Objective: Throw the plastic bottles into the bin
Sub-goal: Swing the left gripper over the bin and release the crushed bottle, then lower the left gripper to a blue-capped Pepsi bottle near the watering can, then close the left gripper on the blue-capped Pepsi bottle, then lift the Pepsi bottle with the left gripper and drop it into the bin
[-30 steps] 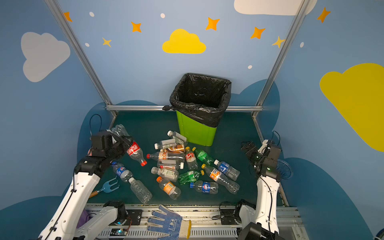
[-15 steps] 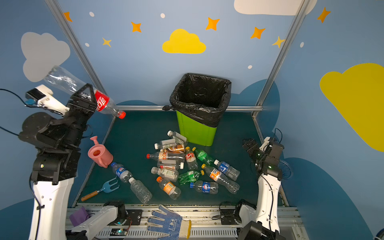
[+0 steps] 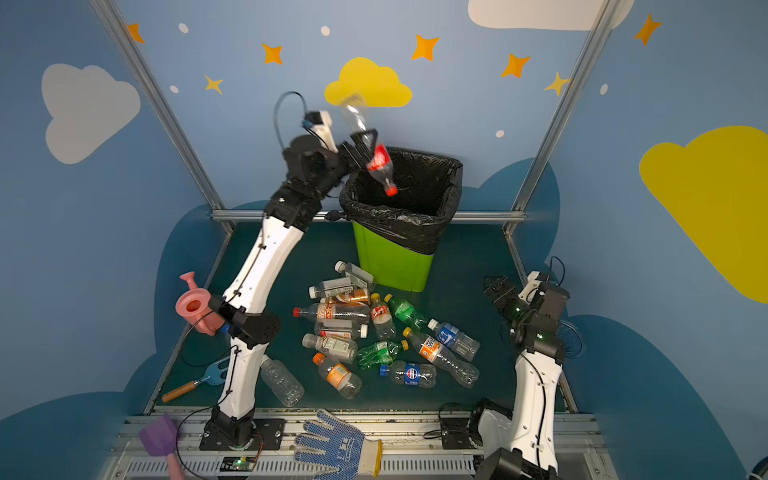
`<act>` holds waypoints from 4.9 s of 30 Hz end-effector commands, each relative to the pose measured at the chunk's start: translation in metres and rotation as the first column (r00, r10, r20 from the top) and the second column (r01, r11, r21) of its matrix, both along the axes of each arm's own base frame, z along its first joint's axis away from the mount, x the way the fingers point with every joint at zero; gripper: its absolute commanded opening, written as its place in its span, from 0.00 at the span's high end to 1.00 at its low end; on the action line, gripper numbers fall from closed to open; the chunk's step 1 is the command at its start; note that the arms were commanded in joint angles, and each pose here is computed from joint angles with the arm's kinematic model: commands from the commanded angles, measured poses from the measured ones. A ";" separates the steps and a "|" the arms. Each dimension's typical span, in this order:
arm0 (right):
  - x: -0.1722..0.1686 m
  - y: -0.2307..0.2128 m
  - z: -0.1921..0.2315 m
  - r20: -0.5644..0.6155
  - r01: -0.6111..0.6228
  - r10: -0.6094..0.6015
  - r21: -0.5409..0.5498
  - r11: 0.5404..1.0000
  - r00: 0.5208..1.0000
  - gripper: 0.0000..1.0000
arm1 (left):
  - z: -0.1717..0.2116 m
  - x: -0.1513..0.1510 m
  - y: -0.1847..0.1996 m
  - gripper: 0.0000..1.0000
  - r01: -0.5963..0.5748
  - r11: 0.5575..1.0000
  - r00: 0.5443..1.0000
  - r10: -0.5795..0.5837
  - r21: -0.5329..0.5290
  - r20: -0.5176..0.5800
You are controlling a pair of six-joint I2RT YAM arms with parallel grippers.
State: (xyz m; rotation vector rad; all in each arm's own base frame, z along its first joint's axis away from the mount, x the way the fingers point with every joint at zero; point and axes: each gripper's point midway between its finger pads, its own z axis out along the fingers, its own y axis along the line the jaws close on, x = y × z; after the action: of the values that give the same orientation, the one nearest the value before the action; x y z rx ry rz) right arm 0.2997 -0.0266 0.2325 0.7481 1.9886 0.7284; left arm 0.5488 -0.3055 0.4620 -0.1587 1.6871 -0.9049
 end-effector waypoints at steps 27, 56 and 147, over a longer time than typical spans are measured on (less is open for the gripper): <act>-0.023 0.022 -0.028 -0.061 -0.049 0.054 0.079 0.996 0.997 0.02 | 0.014 -0.146 0.200 0.00 -0.380 0.921 0.925 0.376 0.088 0.056; -0.006 0.017 -0.062 -0.135 -0.046 0.055 0.068 0.997 0.989 0.02 | -0.361 -0.301 0.364 0.03 -0.617 0.743 0.324 0.541 0.260 -0.776; -0.021 0.008 -0.023 -0.033 -0.005 0.007 0.050 0.999 0.999 0.02 | 0.138 -0.128 0.097 0.00 -0.086 0.993 0.961 0.059 0.086 0.272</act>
State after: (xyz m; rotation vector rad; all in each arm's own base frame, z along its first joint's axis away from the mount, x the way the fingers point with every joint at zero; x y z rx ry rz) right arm 0.2833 -0.0203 0.2117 0.7851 2.0047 0.7688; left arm 0.3665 -0.1884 0.6749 -0.0082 1.2765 -0.8392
